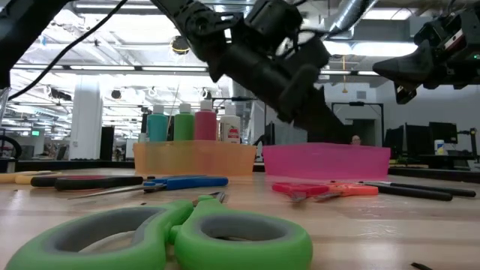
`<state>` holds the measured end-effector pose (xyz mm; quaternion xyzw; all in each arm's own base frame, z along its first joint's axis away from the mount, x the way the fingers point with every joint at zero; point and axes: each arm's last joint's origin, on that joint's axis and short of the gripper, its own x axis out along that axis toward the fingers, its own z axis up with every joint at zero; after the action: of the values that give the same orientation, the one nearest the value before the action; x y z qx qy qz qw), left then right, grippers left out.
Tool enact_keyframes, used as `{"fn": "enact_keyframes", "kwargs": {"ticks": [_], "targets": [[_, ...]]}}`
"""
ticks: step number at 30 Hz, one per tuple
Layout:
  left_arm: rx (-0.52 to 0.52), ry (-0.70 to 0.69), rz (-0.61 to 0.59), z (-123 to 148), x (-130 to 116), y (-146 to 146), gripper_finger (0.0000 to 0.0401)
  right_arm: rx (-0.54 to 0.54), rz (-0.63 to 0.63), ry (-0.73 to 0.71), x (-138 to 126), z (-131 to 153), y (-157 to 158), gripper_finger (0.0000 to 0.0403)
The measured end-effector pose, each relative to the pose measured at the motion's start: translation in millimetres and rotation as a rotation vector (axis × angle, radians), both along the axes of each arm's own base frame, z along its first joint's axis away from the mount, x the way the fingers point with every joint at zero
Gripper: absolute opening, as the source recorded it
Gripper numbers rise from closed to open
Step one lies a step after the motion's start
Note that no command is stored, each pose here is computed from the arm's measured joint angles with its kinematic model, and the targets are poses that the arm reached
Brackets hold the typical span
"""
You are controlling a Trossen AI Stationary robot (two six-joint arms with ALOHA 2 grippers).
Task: Pick & Place Paint Supplies
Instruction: Put the makeup brush into the transparent bin
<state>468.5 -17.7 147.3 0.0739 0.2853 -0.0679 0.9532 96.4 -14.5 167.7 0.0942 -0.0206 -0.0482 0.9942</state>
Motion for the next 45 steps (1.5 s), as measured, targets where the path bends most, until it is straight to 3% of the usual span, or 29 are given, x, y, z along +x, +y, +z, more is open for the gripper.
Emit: {"fn": "enact_keyframes", "kwargs": {"ticks": [3,9,13,22,25,34,40,45], "targets": [[0.012,-0.028,-0.057,7,0,5,0.0112,0.000,0.000,0.000,0,0,0,0.0000],[-0.067,0.004,-0.253,-11,-3,13,0.0112,0.000,0.000,0.000,0,0,0,0.0000],[-0.013,-0.029,-0.309,-21,-10,18,0.0112,0.000,0.000,0.000,0,0,0,0.0000],[0.067,-0.238,-0.335,-13,-7,18,0.0112,0.000,0.000,0.000,0,0,0,0.0000],[0.070,-0.247,-0.342,-15,-4,14,0.0112,0.000,0.000,0.000,0,0,0,0.0000],[0.053,-0.159,-0.354,-54,23,7,0.0112,0.000,0.000,0.000,0,0,0,0.0000],[0.048,-0.052,-0.268,-57,24,12,0.0112,0.000,0.000,0.000,0,0,0,0.0000],[-0.030,0.042,-0.170,-53,19,17,0.0112,0.000,0.000,0.000,0,0,0,0.0000]]}}
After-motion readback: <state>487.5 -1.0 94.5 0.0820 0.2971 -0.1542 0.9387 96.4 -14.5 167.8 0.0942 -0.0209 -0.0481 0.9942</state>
